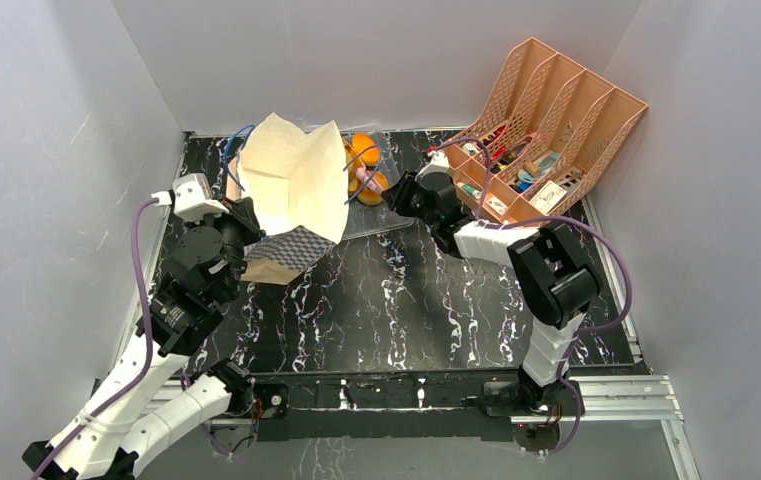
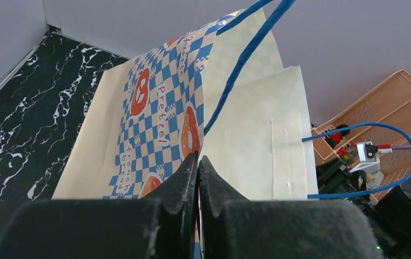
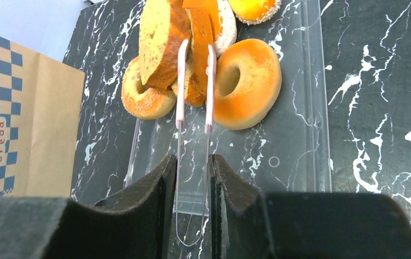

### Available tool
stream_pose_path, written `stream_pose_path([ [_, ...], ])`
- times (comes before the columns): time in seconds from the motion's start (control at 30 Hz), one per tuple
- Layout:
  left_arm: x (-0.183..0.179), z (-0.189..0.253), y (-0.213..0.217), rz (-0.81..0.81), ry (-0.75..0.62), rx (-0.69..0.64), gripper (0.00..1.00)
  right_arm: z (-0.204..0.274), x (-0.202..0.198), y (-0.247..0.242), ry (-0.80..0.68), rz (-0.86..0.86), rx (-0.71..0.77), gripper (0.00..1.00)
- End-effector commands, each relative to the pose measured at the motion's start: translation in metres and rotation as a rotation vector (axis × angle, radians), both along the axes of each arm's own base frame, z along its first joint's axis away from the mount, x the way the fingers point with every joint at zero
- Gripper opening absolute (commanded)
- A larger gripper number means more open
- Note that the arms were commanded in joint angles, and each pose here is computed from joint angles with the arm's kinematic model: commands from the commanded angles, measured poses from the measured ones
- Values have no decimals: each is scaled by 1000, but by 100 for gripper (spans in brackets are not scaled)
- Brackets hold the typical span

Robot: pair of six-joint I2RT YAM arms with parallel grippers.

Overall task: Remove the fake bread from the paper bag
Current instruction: Place the fake bread in the container, then place the clamp at the center of the board, then place the paper bag at the center of the board.

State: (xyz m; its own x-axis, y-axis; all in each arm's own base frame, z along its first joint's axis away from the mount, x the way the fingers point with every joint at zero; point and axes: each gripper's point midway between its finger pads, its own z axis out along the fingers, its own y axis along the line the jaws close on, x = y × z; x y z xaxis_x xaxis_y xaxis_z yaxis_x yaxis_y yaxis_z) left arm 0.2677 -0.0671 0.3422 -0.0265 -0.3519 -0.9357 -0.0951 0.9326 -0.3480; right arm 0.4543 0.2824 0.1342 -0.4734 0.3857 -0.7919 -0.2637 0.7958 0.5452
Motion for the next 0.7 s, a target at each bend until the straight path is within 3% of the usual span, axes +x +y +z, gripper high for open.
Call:
stream_pose_path([
  [0.0,1,12,6,36,-54,-49,0,51,4,-8,-138,-32,54,23],
  [0.3,3,2,2,31,-62,-91,0,46,-17,-33,-135,-84,6,20],
  [0.67,7,-2,-19,-40,-62,-220,0,47,-39,-97,-151,-291,-167,18],
])
